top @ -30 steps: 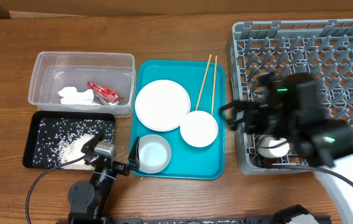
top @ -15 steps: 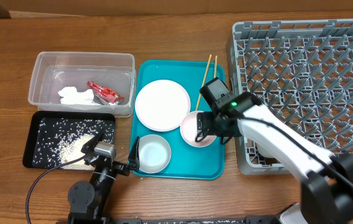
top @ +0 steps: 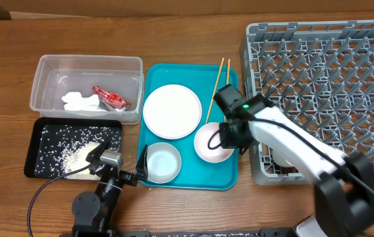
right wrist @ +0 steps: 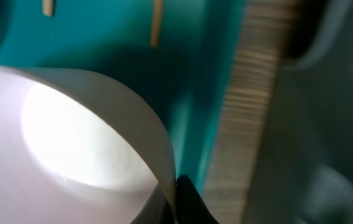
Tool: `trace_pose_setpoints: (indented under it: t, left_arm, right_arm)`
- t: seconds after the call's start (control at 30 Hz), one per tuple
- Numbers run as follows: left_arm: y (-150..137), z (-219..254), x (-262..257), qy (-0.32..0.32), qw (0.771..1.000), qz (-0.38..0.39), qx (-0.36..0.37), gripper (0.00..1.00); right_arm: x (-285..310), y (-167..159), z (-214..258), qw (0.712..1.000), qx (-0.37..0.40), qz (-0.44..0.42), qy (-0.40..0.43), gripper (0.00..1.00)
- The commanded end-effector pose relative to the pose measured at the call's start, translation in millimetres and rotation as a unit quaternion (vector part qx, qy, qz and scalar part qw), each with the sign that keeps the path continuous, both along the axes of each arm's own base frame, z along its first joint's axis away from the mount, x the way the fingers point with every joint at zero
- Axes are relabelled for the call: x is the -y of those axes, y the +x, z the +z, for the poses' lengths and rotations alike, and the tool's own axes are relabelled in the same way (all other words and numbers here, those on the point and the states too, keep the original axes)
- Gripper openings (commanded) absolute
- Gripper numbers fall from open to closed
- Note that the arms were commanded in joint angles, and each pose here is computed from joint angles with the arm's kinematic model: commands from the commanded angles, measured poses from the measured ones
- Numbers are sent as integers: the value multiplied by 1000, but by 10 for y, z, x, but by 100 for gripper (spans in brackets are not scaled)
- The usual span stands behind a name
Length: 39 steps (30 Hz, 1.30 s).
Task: Sort waste into correct bins and load items into the dishwasher
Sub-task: 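Grasp the pink bowl on the teal tray with the right gripper, then lift the pink bowl into the rack and release it upside down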
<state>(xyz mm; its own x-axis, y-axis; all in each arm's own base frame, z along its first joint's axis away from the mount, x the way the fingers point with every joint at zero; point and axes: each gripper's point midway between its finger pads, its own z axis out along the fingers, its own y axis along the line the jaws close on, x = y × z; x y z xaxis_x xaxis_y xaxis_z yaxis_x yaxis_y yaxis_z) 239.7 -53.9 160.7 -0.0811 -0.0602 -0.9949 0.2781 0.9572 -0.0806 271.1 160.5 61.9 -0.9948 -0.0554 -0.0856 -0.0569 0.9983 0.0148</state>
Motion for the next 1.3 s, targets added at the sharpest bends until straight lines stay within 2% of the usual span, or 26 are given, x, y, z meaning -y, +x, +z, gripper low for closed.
trace_pose_setpoints:
  t: [0.0,0.1,0.23,0.3,0.57,0.93,1.17,1.27]
  left_arm:
    - [-3,0,0,4,1000,-2,3,100]
    - [-3,0,0,4,1000,-2,3,100]
    - [-3,0,0,4,1000,-2,3,100]
    - [-3,0,0,4,1000,-2,3,100]
    - [-3,0,0,4,1000,-2,3,100]
    - [-3,0,0,4,1000,-2,3,100]
    - [-3,0,0,4,1000,-2,3,100]
    - [-3,0,0,4,1000,-2,3,100]
  right_arm:
    - [149,324,819,989,148,-19,-1,4]
    - [531,455,1407,958,271,-77,-47,4]
    - [1277,518,2036,880,399,-193,-170,4]
    - [1574,492,2214,841,429,-237,-231,4]
    - [2163,558,2352,736,446,-311,-403,4]
    - [2415,878,1495,754,324,-264,-507,4]
    - [2164,936,1057,806,276,-216,-477,4]
    - [2058,924,1002,812,271,-197,-479,4]
